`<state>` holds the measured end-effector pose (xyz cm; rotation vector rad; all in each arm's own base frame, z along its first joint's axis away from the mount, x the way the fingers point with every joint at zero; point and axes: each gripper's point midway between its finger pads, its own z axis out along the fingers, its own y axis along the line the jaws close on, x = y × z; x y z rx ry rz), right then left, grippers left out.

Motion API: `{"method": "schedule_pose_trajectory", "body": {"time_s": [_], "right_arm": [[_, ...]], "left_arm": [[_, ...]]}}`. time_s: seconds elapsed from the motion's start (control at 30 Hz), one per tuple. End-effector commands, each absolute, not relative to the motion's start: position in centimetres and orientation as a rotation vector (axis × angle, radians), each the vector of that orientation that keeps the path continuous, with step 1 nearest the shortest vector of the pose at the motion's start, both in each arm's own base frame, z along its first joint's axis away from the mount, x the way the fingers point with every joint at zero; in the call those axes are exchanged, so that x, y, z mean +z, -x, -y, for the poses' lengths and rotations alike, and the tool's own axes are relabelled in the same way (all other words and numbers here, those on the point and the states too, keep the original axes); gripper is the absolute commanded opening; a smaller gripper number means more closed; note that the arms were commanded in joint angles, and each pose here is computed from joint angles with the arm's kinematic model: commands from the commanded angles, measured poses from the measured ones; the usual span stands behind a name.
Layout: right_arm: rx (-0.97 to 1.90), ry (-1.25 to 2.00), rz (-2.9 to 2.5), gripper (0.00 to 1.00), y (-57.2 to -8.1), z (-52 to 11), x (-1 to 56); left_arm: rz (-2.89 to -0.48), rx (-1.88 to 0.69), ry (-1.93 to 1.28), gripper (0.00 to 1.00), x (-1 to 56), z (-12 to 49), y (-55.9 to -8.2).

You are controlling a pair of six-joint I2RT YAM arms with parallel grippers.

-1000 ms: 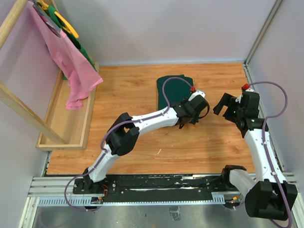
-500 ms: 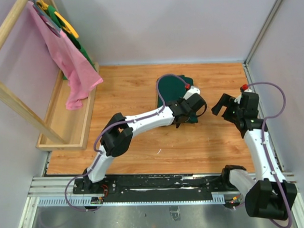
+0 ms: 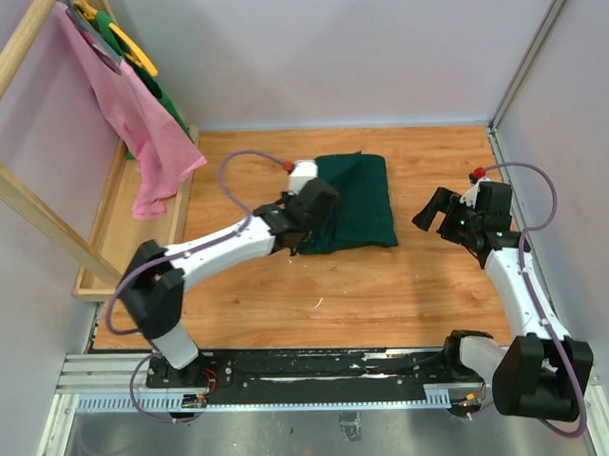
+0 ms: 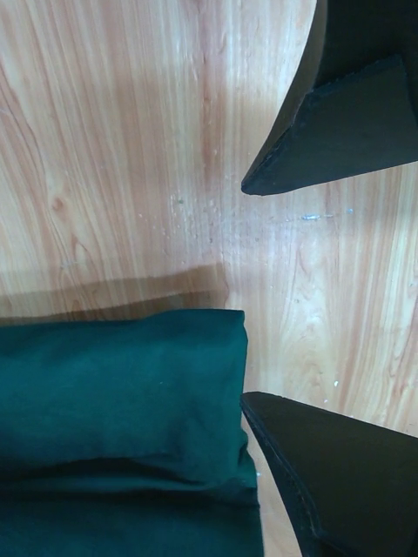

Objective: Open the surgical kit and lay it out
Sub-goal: Open the surgical kit at the center of the board.

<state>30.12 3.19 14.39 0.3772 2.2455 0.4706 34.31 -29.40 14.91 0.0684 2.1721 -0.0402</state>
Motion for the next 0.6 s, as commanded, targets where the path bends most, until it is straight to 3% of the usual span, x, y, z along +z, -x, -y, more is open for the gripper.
{"method": "schedule_pose_trajectory", "body": {"time_s": [0.0,0.17,0.27,0.3,0.47,0.5,0.57], "right_arm": [[0.601,-0.244,-2.272,0.97,-30.5,-6.0,14.2],[0.55,0.055,-2.352,0.97,-30.4,-11.1,14.5],[0.446,0.219,-2.406,0.97,-30.4,-13.9,14.1],[0.408,0.276,-2.408,0.97,-30.6,-15.0,14.3],[0.18,0.517,-2.45,0.91,-30.6,-19.4,12.9],[0.128,0.562,-2.456,0.9,-30.5,-20.1,12.5],[0.021,0.639,-2.466,0.88,-30.5,-21.1,11.8]], "left_arm": [[-2.07,-0.09,0.219,0.0,16.8,23.4,-34.6],[-2.071,-0.057,0.346,0.0,14.0,17.3,-33.4],[-2.08,-0.019,0.402,0.06,12.1,14.8,-33.1],[-2.082,-0.009,0.415,0.14,11.5,14.2,-33.0],[-2.09,0.029,0.464,0.71,9.8,11.7,-32.9],[-2.086,0.02,0.469,0.79,10.1,11.6,-32.8],[-2.085,-0.011,0.461,0.84,10.4,11.9,-32.6]]}}
